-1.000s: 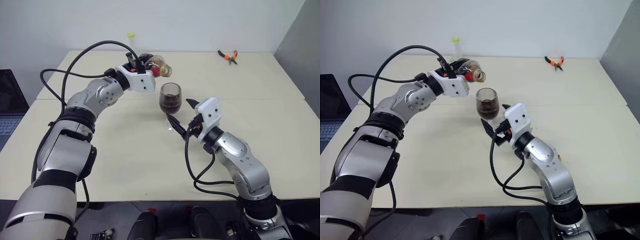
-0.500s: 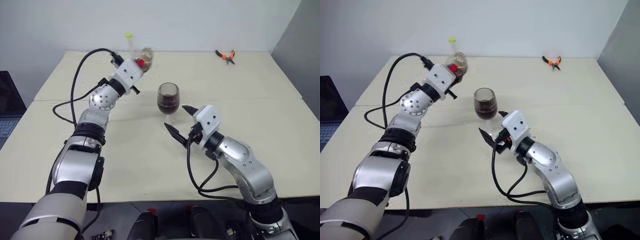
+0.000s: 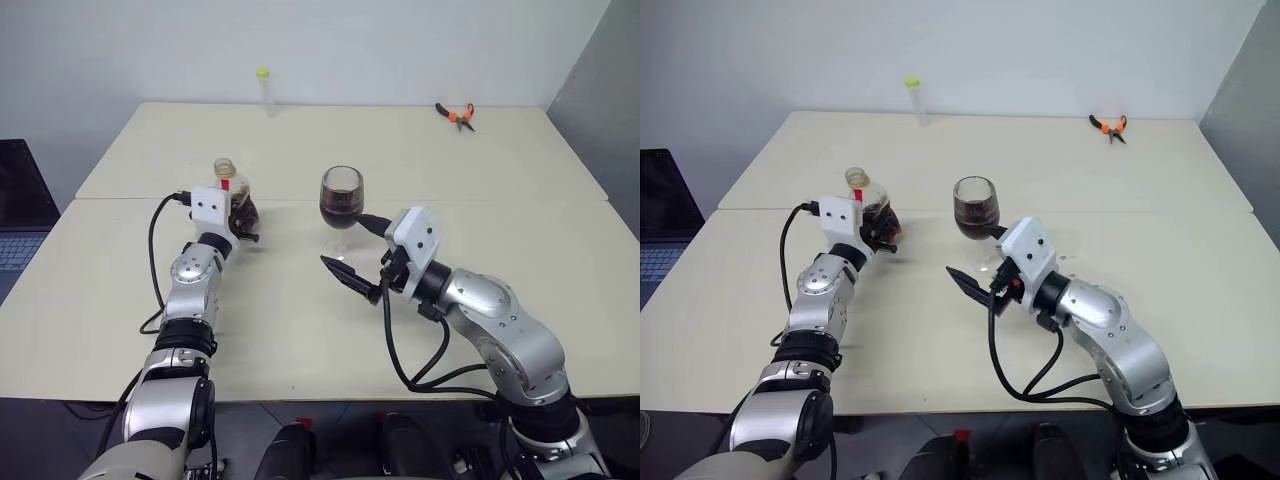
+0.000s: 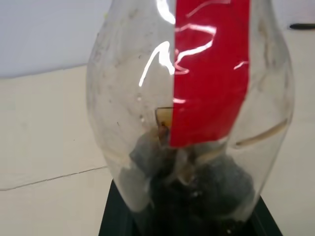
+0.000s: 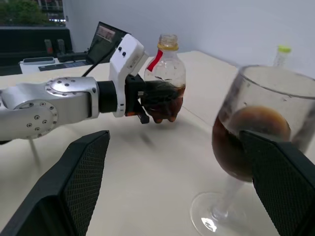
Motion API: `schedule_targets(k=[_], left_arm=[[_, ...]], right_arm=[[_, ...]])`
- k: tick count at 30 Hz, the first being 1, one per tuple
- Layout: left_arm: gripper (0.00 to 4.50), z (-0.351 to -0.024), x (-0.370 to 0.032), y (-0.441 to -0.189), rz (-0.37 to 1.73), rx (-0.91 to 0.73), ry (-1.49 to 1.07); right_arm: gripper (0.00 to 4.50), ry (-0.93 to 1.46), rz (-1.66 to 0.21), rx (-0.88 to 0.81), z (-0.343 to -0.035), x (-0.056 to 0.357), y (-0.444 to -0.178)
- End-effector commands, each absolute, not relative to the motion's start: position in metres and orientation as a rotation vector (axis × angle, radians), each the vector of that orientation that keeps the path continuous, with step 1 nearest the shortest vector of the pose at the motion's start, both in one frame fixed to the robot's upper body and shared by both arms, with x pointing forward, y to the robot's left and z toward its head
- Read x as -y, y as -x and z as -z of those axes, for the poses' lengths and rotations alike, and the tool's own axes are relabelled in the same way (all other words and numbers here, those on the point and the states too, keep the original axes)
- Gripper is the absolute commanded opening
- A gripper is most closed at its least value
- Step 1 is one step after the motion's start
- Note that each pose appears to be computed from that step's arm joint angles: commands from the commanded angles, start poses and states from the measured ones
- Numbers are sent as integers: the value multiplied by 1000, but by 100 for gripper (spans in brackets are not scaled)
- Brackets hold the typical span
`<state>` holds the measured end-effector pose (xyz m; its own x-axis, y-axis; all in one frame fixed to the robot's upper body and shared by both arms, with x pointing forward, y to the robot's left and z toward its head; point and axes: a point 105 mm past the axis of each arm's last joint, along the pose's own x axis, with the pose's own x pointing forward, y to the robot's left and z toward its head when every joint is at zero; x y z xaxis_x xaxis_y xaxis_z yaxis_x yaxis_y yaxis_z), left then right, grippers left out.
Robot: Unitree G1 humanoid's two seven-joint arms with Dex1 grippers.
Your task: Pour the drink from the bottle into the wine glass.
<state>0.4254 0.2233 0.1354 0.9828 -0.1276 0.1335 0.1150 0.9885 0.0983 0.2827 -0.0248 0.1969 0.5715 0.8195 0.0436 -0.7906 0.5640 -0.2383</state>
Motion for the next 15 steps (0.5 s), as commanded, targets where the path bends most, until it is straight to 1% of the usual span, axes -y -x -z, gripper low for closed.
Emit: schedule_targets(k=[1,6,12,13,15], left_arm=[[68,-147,-232,-427,98,185,-38],[68,-134,-236,-432,75,138,24],[68,-125,-231,-433,101,112,-20],[141,-124,-231,-432,105,114,-15],[204,-123,-231,-432,110,115,-11]], right_arm=[[450,199,-957,176,-205,22,-282],[450,194,-969,164,-206,20,-283],[450,206,-976,154,-204,20,-283],[450,206,-977,153,-204,20,-283],[450,204,-977,151,-204,20,-282]])
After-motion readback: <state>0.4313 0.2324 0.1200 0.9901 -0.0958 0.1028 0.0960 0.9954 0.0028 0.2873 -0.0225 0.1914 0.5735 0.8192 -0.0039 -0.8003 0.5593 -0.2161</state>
